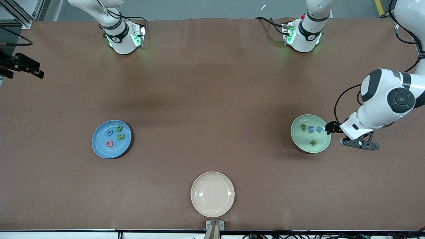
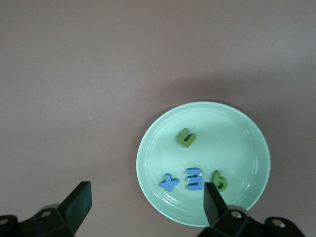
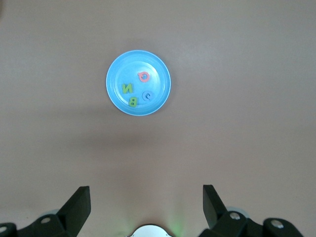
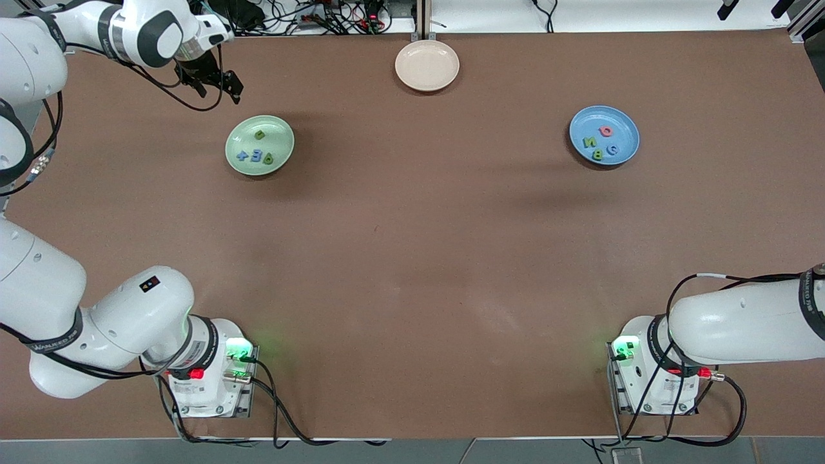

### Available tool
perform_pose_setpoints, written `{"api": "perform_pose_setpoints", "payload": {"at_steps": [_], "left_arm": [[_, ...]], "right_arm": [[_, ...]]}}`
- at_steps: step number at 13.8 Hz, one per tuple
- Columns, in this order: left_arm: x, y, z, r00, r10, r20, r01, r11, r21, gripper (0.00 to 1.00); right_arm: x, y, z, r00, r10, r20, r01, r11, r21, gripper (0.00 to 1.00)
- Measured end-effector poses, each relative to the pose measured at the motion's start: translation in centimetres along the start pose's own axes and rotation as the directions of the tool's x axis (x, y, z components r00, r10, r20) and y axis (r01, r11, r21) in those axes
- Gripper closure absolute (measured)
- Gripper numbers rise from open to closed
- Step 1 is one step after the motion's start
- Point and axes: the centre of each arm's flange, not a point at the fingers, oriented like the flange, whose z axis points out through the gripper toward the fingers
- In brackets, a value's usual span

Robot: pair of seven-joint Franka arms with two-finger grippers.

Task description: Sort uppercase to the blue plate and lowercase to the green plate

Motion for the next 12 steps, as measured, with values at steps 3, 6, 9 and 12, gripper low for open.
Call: {"api": "perform_pose_setpoints", "payload": {"at_steps": [3, 6, 9, 12], "left_arm": [[1.3, 1.6, -3.2, 0.998, 0.002, 0.065, -0.001, 1.000, -0.022, 0.01], [2.4, 2.5, -4.2, 0.995, 0.009, 0.104, 0.000, 0.997, -0.083, 0.01], [2.6, 2.5, -3.8, 0.992, -0.004, 0.122, 0.016, 0.995, -0.098, 0.02], [2.2, 2.3, -6.5, 0.995, -0.035, 0.093, 0.043, 0.996, -0.083, 0.03]], "right_arm": [[-0.1, 0.0, -0.2, 1.000, 0.000, -0.011, 0.000, 1.000, 0.000, 0.00], [-0.2, 0.0, 0.1, 1.000, 0.000, -0.012, 0.000, 1.000, 0.000, 0.00], [-0.3, 0.0, 0.3, 1.000, -0.001, -0.008, 0.001, 1.000, 0.001, 0.00], [-0.7, 0.0, 0.4, 1.000, 0.000, -0.006, 0.000, 1.000, 0.001, 0.00]]}}
